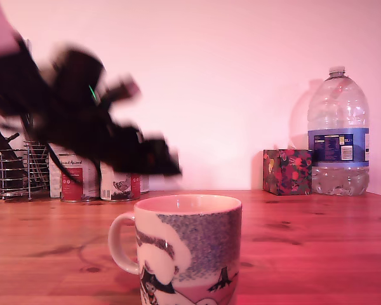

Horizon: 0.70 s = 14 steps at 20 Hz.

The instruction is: Pick up the coffee capsules from the table one by one and drop them inside the nearest coffee cup

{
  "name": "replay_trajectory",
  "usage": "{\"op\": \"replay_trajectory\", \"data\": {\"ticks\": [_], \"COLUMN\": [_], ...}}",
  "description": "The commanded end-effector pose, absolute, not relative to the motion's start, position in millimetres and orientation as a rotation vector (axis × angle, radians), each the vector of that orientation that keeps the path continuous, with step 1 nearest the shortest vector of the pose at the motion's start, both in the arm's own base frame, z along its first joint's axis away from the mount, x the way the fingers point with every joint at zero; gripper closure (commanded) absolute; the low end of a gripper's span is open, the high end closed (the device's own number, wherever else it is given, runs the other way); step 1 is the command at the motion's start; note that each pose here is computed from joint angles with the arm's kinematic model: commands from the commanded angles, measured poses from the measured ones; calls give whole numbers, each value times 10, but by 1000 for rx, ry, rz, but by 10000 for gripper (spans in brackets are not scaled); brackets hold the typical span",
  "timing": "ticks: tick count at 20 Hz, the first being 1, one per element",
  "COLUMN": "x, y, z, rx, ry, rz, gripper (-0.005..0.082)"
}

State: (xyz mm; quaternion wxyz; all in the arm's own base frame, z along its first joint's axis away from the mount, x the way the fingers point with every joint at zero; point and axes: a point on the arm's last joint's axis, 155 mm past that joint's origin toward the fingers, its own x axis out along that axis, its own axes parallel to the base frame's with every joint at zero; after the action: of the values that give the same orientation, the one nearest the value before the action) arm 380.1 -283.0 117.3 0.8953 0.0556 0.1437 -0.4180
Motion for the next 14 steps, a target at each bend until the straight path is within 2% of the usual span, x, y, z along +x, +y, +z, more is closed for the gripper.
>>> {"op": "replay_trajectory", "data": {"ticks": [1,6,14], "x": [3568,3042,2341], "y": [-2803,-2670,-2686], "z": [1140,1327,1437], "rx": [115,118,151], "ry": [323,344,415], "rz": [-890,-925,-1031], "gripper": [662,662,662]}}
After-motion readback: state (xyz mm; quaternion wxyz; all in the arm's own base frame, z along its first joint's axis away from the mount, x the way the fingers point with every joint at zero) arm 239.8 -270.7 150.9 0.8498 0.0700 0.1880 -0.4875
